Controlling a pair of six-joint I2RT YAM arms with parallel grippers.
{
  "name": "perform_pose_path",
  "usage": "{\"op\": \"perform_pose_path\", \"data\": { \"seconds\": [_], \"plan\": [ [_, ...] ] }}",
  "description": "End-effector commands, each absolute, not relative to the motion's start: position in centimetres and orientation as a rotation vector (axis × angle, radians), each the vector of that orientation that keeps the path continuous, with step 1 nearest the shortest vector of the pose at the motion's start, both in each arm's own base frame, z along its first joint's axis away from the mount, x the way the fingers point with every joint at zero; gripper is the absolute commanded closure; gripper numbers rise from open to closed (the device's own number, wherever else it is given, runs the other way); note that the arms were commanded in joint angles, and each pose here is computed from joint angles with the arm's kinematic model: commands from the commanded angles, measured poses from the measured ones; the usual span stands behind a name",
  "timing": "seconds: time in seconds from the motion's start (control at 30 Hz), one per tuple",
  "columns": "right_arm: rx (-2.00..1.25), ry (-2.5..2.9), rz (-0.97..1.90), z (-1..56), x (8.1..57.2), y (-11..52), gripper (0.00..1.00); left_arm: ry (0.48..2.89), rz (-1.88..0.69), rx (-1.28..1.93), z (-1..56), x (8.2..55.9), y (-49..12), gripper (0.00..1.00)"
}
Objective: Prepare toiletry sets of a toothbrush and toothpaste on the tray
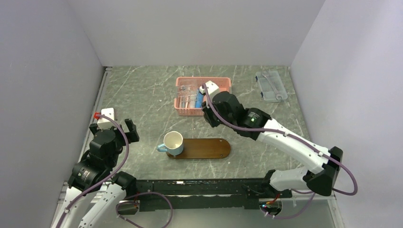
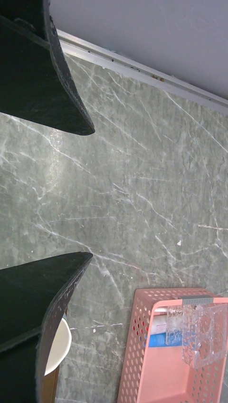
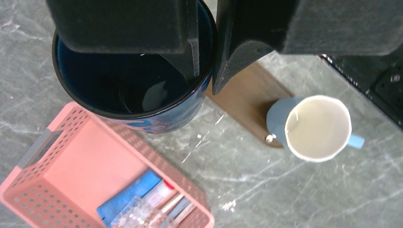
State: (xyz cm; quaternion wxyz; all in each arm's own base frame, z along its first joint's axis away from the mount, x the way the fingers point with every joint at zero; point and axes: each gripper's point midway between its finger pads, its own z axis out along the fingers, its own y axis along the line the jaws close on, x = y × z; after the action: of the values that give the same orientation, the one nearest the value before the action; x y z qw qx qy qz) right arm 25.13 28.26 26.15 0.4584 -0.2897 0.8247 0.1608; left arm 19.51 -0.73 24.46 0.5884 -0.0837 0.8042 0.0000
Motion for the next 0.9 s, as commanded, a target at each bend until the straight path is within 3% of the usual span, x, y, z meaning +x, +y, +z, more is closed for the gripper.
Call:
{"op": "perform_pose_path", "data": {
  "seconds": [0.0,0.37,0.87],
  "plan": [
    [-0.773,1.986,0.427,26.5,22.6,27.6,1.00,1.871,-0.010,-0.182,24.6,20.1,-1.2,0.01],
    [-0.712,2.163,0.349,20.5,19.2,25.2,1.00,1.874,0.008,-0.202,24.6,20.0,-0.8,0.01],
    [-0.441,2.309,0.208,15.2,19.4,24.3,1.00,1.864,-0.001,-0.204,24.8,19.8,-0.7,0.01]
  ]
}}
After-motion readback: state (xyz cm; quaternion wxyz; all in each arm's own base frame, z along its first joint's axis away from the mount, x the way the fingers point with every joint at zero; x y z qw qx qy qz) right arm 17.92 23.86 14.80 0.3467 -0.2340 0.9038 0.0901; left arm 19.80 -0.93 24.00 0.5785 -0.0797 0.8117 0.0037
